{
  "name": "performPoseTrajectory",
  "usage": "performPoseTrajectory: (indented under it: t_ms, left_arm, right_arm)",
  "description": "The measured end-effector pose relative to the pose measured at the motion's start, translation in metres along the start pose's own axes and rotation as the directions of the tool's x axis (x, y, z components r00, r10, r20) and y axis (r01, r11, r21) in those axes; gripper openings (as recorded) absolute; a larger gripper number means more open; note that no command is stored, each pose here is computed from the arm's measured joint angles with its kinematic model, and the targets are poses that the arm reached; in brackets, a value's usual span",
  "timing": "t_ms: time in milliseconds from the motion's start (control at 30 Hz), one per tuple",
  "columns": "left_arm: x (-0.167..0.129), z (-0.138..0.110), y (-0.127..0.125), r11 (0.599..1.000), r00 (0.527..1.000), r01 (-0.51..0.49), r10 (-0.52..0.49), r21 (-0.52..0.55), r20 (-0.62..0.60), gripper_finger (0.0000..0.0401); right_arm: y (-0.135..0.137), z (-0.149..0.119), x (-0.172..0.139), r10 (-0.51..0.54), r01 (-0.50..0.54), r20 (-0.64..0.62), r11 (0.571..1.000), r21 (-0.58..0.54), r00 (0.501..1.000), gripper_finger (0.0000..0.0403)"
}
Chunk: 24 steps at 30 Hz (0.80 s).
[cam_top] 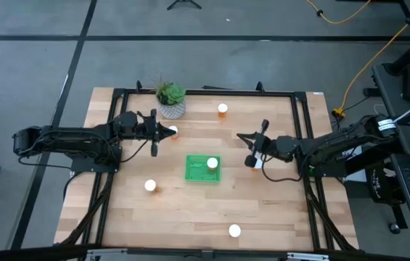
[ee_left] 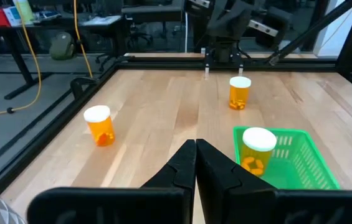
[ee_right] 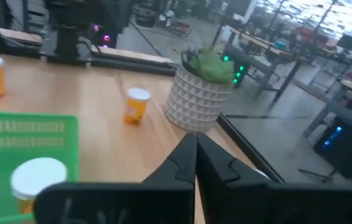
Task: Pick and place pill bottles into a basket
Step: Put the orange medicine bottle into the green bin
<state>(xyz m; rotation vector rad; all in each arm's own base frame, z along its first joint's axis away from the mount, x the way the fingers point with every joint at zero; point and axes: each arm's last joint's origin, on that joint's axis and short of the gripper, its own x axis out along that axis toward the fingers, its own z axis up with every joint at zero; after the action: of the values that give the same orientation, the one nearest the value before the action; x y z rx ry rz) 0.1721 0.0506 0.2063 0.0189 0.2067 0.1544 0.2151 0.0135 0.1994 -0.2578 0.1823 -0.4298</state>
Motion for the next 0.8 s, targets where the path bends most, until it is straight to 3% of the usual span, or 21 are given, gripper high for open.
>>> performPoseTrajectory:
  t_ms: [200, 500, 800]
  left_arm:
    - [0.000, -0.001, 0.000, 1.000, 1.000, 0.001, -0.001, -0.001, -0.007, 0.0035]
    - [0.000, -0.006, 0.000, 1.000, 0.998, -0.011, 0.011, -0.008, -0.065, 0.0144]
    - [-0.001, -0.011, 0.004, 0.989, 0.982, -0.149, 0.148, 0.002, -0.117, 0.0228]
  right_arm:
    - [-0.003, -0.002, 0.002, -0.014, 0.014, -0.020, 0.999, 0.036, 1.000, 0.0021]
    - [-0.003, -0.001, 0.002, -0.017, 0.017, -0.009, 0.999, 0.045, 1.000, 0.0007]
    - [-0.009, -0.002, 0.005, -0.044, 0.045, -0.018, 0.998, 0.046, 0.999, 0.0016]
